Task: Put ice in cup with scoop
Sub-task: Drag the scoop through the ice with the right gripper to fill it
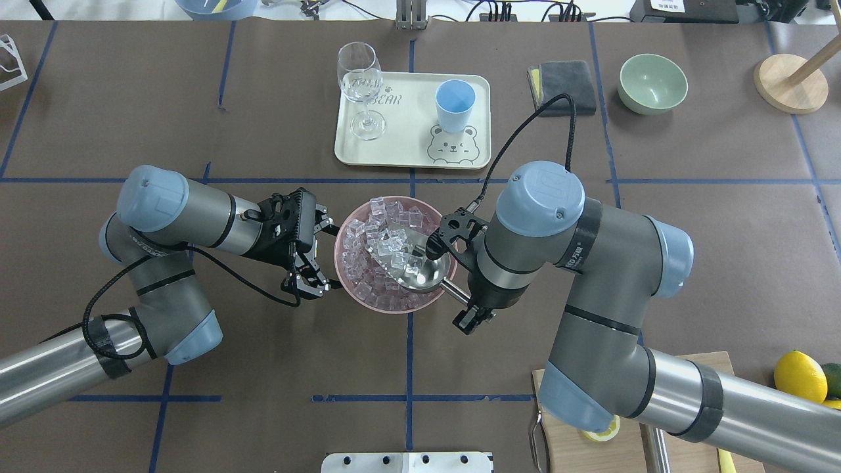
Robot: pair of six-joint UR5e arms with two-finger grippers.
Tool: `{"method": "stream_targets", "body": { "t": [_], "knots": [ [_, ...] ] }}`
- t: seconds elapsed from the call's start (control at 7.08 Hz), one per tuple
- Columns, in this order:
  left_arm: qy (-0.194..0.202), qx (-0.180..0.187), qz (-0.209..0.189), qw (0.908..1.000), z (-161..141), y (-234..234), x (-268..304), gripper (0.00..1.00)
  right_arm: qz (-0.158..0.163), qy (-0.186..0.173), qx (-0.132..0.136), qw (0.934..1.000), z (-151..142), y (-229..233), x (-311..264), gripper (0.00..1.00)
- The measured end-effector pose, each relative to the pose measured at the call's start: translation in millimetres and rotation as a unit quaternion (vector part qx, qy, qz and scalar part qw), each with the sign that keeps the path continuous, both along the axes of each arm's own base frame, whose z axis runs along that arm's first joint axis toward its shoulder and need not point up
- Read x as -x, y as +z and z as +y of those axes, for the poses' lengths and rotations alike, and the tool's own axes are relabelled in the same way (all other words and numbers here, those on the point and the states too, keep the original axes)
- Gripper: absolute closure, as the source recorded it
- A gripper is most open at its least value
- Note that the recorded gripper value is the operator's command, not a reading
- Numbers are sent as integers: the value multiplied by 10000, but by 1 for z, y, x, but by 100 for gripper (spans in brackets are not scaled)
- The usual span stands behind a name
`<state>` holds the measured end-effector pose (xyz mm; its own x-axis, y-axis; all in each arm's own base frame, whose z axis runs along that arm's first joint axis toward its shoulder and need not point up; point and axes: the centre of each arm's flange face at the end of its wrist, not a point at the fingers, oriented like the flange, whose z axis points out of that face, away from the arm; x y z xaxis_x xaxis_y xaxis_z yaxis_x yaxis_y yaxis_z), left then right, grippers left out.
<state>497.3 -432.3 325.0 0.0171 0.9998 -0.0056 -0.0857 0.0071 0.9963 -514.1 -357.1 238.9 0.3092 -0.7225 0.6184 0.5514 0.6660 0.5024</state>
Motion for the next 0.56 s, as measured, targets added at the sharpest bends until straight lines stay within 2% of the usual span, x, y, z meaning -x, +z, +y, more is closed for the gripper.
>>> {"method": "stream_targets", "body": {
  "t": [0.56],
  "knots": [
    [32,-8,31,10000,-2,-3,5,0,-433,196,-138,9988,15,-17,-35,100]
  ]
}}
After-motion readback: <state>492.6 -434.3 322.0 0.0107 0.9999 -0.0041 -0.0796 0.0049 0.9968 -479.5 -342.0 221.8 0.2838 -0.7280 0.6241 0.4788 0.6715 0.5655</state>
